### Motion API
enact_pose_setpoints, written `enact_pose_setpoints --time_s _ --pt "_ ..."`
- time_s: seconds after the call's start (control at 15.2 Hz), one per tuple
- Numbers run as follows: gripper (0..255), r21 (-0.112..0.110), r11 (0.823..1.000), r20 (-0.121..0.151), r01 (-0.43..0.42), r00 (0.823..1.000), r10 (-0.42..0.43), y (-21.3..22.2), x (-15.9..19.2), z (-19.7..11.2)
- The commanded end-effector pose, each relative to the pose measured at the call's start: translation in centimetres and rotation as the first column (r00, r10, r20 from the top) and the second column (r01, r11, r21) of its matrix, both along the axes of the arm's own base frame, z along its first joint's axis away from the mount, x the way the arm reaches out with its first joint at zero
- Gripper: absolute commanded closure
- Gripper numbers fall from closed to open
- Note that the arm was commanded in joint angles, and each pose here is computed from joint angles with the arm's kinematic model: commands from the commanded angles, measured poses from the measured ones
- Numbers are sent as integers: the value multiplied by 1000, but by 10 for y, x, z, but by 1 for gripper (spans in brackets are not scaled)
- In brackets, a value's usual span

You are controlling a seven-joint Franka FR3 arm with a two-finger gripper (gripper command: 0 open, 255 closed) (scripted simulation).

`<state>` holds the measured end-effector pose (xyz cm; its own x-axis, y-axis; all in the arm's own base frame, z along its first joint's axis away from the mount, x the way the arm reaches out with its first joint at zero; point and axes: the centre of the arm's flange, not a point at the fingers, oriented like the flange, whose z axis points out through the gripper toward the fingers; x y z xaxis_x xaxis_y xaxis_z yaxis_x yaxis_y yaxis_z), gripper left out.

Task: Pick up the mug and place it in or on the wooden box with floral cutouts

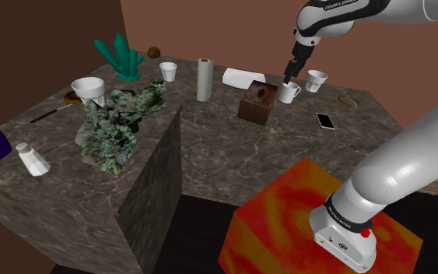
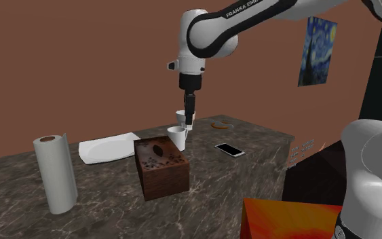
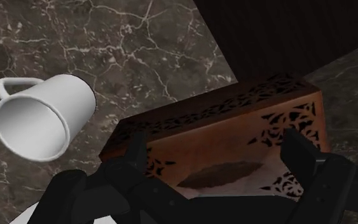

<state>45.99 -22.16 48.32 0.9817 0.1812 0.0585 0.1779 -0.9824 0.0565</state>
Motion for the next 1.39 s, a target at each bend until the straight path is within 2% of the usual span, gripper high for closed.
enact_pose_setpoints --time_s 0.0,0.79,1.32 --pt "0 -4 1000 -8 -2 1000 2 -22 11 -15" --pt "0 -19 1000 -56 -8 998 7 -143 78 -93" --pt "0 -20 1000 -57 -8 998 7 -148 80 -135"
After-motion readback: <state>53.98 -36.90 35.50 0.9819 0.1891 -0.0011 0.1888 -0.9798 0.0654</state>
